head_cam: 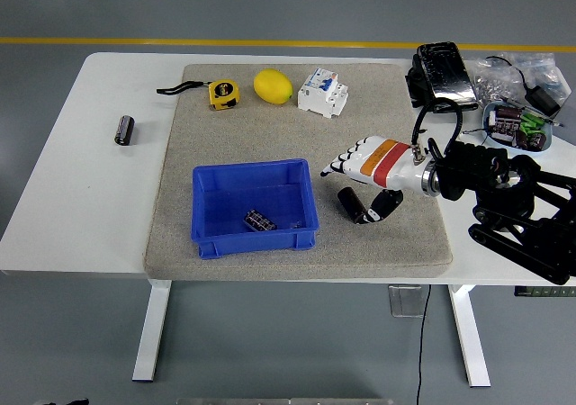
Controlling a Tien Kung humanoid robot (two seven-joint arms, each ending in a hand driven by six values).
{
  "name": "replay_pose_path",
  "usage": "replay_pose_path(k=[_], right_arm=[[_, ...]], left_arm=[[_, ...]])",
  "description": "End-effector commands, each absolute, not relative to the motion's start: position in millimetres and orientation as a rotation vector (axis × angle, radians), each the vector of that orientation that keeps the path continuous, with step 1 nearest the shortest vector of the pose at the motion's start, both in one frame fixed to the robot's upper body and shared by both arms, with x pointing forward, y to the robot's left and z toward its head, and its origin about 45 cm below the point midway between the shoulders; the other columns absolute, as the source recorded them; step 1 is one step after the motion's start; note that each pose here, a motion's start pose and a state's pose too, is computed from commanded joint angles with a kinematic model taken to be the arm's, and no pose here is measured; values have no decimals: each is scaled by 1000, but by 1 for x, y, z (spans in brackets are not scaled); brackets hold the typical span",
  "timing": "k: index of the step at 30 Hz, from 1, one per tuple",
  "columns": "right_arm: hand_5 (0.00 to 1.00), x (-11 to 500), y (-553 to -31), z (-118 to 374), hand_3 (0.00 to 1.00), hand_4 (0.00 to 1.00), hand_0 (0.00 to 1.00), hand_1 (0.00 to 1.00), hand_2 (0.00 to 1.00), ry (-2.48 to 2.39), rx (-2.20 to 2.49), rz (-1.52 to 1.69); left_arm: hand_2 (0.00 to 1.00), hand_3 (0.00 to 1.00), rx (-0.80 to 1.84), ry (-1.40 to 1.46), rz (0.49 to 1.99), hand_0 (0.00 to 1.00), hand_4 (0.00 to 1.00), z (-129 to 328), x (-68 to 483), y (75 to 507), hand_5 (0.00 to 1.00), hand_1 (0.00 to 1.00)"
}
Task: Pick up the battery,place it into the box
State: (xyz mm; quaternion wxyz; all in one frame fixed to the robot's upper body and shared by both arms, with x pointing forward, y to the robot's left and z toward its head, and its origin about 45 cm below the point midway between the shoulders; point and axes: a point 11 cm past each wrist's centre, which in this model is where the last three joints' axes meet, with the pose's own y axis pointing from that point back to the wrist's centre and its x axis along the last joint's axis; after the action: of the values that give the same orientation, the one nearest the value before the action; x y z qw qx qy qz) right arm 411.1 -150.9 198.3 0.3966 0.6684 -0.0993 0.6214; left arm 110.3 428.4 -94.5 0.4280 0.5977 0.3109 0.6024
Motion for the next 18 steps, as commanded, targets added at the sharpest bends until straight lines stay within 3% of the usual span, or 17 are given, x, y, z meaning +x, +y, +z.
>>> replay_pose_path(k=[18], right_arm=[[304, 415, -150, 180, 807, 998, 704, 695, 754, -231, 1682, 1529]], left_arm=[[747, 616, 1498, 774, 1498, 717, 627, -95, 109, 428, 494, 701]])
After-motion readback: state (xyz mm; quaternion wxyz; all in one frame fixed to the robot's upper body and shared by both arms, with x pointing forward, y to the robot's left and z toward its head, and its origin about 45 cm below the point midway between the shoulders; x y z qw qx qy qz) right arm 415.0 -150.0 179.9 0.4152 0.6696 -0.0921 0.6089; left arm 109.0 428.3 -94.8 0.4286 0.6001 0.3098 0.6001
